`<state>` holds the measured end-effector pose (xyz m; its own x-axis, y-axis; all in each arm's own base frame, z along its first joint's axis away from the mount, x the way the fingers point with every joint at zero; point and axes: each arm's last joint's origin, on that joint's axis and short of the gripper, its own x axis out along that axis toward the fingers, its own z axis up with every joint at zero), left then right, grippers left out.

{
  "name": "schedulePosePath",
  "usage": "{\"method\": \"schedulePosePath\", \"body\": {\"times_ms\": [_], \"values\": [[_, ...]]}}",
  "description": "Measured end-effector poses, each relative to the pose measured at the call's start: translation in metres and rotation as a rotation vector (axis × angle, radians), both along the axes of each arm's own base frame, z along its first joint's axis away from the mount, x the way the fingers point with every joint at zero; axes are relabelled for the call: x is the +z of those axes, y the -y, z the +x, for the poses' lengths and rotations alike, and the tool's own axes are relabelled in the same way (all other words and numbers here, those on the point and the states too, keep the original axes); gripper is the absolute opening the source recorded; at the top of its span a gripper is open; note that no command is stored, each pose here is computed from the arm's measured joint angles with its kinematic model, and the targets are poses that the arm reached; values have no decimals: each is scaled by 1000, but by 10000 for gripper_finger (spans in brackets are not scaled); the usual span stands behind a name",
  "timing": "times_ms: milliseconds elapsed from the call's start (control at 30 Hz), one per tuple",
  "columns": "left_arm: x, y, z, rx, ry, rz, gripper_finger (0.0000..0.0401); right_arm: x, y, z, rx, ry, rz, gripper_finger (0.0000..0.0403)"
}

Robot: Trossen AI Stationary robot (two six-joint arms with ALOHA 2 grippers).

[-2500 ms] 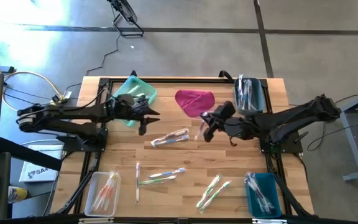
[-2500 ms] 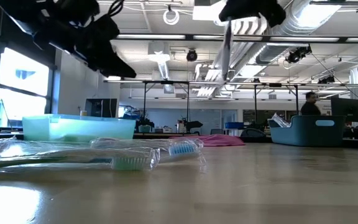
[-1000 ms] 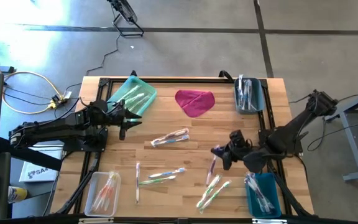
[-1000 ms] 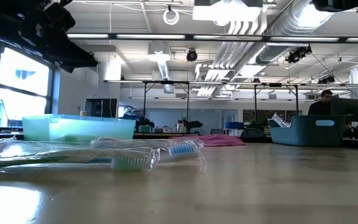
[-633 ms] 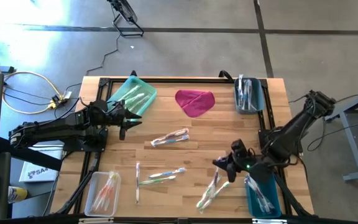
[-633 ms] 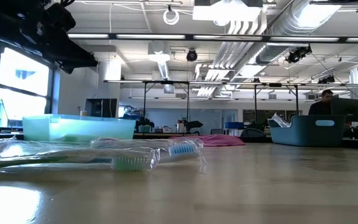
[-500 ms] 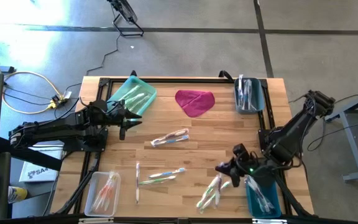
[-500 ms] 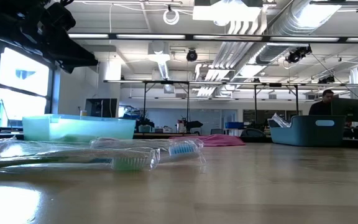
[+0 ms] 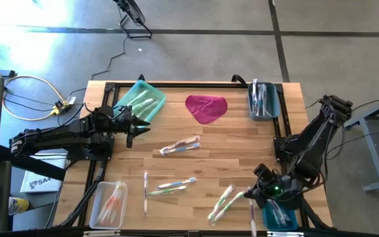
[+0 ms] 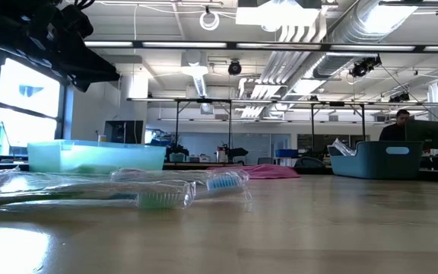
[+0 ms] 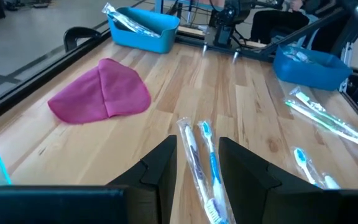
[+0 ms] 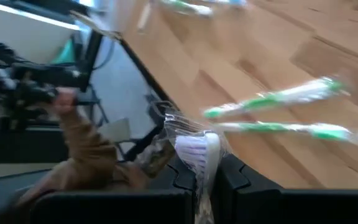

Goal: Pick & Place Toothbrushes
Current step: Put the purple toothbrush to the dark blue bin bin

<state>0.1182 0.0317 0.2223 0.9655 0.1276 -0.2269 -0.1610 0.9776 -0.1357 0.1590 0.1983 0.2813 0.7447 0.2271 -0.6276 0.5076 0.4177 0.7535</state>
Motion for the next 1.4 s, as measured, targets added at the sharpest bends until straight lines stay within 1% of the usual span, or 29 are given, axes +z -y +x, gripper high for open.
{"method": "schedulePosePath", "body": {"times_ms": [67, 167, 500, 667, 767, 900, 1033, 1233, 1400], "values": [[0, 0, 0, 4, 4, -12, 116, -3, 2, -4, -25, -20, -35, 10], [1, 0, 0, 8, 9, -29, 116, -6, 4, -8, -23, -47, -79, 10], [1, 0, 0, 12, 13, -42, 116, -16, 4, -27, 107, -253, -126, 10], [2, 0, 0, 13, 24, -46, 116, -21, 6, -41, 153, -325, -215, 10], [2, 0, 0, 15, 30, -52, 116, -24, 7, -46, 142, -337, -269, 10], [2, 0, 0, 18, 30, -51, 116, -32, 3, -46, 137, -349, -328, 11], [2, -1, 0, 58, 29, -43, 116, -45, -4, -42, 139, -398, -380, 10], [2, -4, 0, 132, 26, -27, 116, -68, -16, -38, 156, -497, -436, 12], [2, -4, 0, 139, 26, -29, 116, -75, -19, -37, 152, -513, -458, 13]]}}
